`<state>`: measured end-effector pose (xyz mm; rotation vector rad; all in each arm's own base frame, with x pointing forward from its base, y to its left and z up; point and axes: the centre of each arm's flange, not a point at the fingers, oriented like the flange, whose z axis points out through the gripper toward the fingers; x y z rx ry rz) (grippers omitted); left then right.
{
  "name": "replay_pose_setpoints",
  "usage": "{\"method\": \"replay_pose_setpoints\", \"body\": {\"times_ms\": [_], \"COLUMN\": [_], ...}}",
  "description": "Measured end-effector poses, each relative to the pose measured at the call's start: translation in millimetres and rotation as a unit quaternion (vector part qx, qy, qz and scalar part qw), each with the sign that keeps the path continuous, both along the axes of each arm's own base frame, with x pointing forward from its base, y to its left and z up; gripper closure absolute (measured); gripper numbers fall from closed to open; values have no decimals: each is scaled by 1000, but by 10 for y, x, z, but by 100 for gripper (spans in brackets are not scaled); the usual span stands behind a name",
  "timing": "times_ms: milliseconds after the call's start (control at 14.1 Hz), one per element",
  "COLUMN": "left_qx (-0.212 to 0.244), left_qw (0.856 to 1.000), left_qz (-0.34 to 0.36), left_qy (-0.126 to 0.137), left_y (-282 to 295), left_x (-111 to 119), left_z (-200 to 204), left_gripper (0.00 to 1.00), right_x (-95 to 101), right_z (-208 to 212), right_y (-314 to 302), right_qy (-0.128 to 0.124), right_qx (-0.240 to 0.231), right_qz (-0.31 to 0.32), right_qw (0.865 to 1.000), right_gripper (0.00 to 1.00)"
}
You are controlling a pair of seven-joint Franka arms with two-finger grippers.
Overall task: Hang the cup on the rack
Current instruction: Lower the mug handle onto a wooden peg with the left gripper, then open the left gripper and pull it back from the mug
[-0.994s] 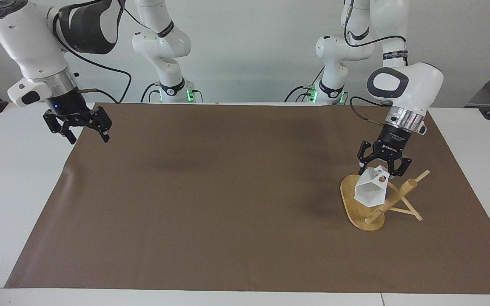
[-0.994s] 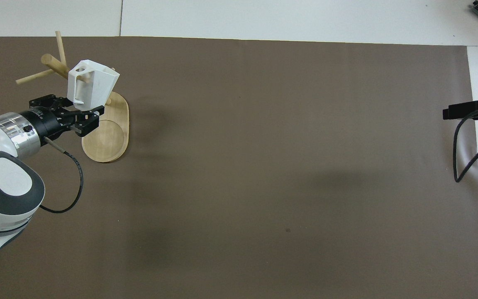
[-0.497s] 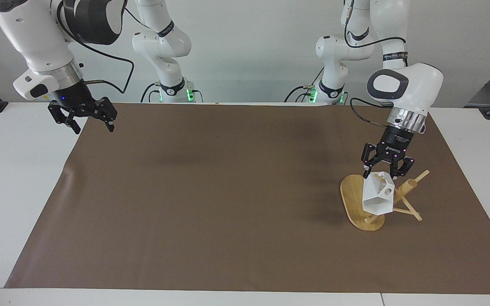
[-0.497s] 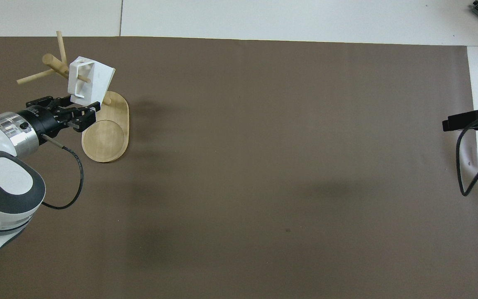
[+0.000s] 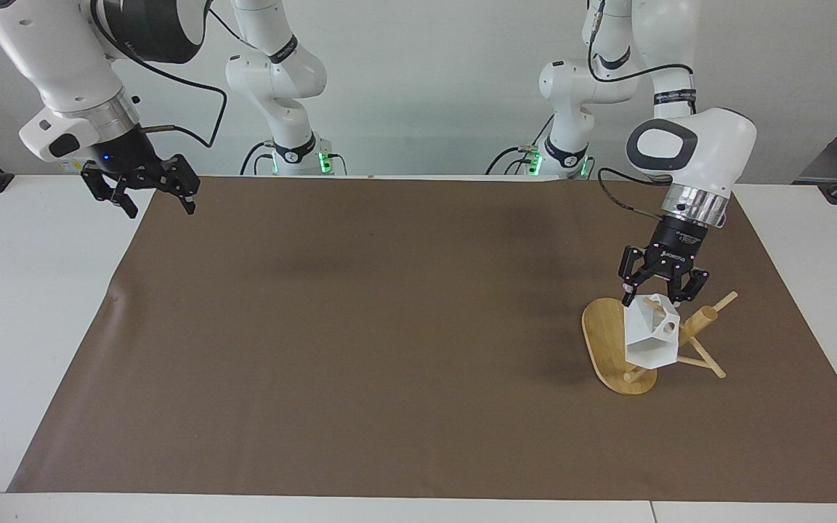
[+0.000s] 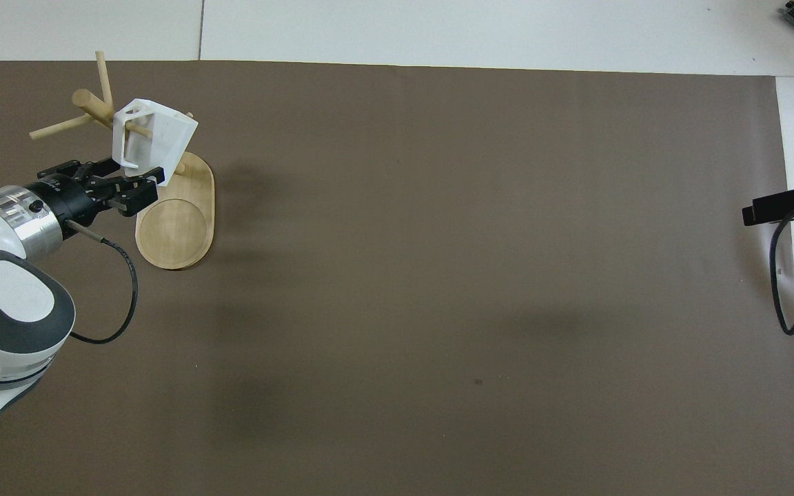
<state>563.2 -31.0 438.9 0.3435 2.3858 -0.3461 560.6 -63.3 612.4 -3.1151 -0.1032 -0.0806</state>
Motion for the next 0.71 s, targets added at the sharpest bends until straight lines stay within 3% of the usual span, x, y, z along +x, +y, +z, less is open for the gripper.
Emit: {"method": "replay_pose_setpoints", "body": {"times_ms": [142,426,710], "left_qx": [0,4,53], "left_qw": [1000,1000,994], "left_qz": [3,-6,-85], "left_qy": [1,6,40], "left_y": [36,40,114], "left_x": [3,3,-43], "left_z": [-6,-16,124], "left_gripper": [0,0,0], "right_x": [0,0,0], "right_z": [3,6,6], "right_y": [0,-1,-1], "right_qy": [0,1,1], "right_qx": [0,3,3], "right_qz": [-5,-51,-56], "right_qw": [1000,999,998], "right_gripper": [0,0,0]}}
